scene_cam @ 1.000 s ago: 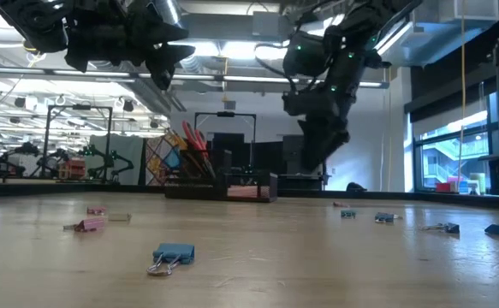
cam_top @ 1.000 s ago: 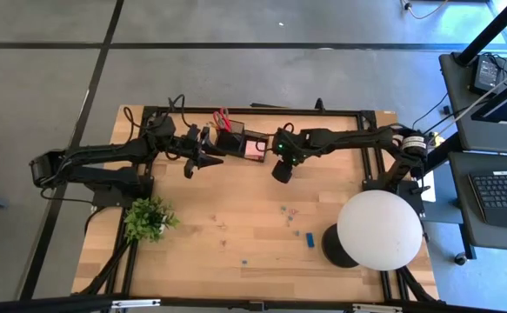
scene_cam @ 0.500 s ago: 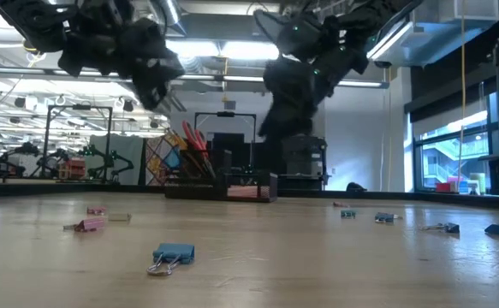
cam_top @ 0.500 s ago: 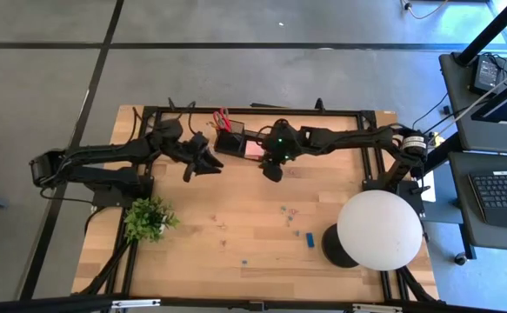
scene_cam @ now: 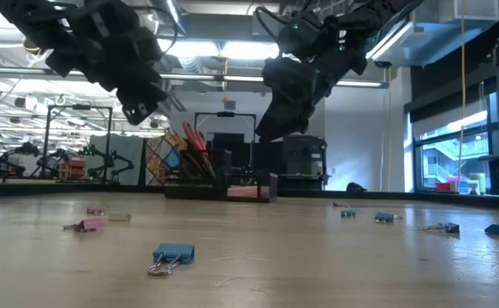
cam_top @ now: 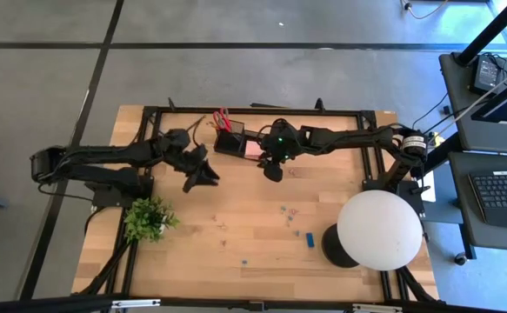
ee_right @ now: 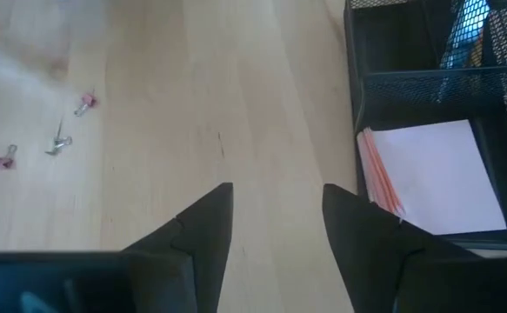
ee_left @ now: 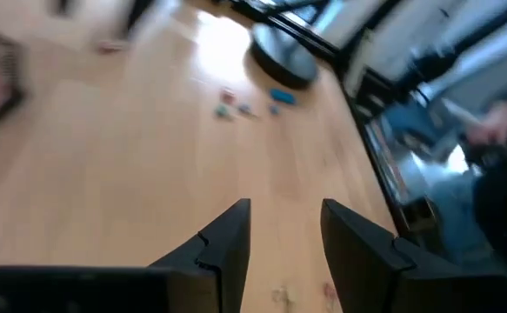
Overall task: Pick and place office supplies into organizer
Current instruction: Put the pink binder clip into the black desk organizer, then put the yellow binder clip into the black desk organizer
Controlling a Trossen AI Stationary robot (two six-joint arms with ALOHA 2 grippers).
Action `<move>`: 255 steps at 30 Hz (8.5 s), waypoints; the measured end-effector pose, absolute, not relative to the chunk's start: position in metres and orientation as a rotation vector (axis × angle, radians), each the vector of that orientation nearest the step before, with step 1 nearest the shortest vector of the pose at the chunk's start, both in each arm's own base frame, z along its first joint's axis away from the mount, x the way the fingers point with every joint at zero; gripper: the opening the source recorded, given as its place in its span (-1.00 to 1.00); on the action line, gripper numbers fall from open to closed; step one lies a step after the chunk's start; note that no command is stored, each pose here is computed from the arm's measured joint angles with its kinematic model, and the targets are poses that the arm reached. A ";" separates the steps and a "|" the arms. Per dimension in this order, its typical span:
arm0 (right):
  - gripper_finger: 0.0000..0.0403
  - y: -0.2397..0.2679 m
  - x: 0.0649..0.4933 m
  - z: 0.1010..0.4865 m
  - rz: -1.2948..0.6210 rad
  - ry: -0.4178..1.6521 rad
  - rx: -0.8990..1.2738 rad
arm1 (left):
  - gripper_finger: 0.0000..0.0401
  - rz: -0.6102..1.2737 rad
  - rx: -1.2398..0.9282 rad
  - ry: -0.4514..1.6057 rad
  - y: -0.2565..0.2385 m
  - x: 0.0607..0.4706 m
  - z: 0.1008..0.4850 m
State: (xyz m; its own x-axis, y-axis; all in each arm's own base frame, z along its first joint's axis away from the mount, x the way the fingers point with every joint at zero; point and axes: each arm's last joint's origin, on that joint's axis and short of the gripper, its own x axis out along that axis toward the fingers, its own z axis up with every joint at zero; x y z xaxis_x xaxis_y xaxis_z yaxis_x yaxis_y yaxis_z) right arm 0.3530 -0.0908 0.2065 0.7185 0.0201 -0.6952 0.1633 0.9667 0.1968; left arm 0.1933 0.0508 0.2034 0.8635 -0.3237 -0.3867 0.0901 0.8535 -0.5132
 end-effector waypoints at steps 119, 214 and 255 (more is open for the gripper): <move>-0.10 -0.089 0.333 0.191 -0.145 1.034 0.259 | -0.62 -0.647 0.587 1.214 -0.060 0.273 0.133; -0.10 -0.090 0.335 0.192 -0.132 1.002 0.226 | -0.54 0.532 0.272 1.090 0.122 0.292 0.159; -0.10 -0.091 0.338 0.194 -0.111 0.963 0.176 | -0.17 -0.682 0.635 0.891 -0.057 0.283 0.189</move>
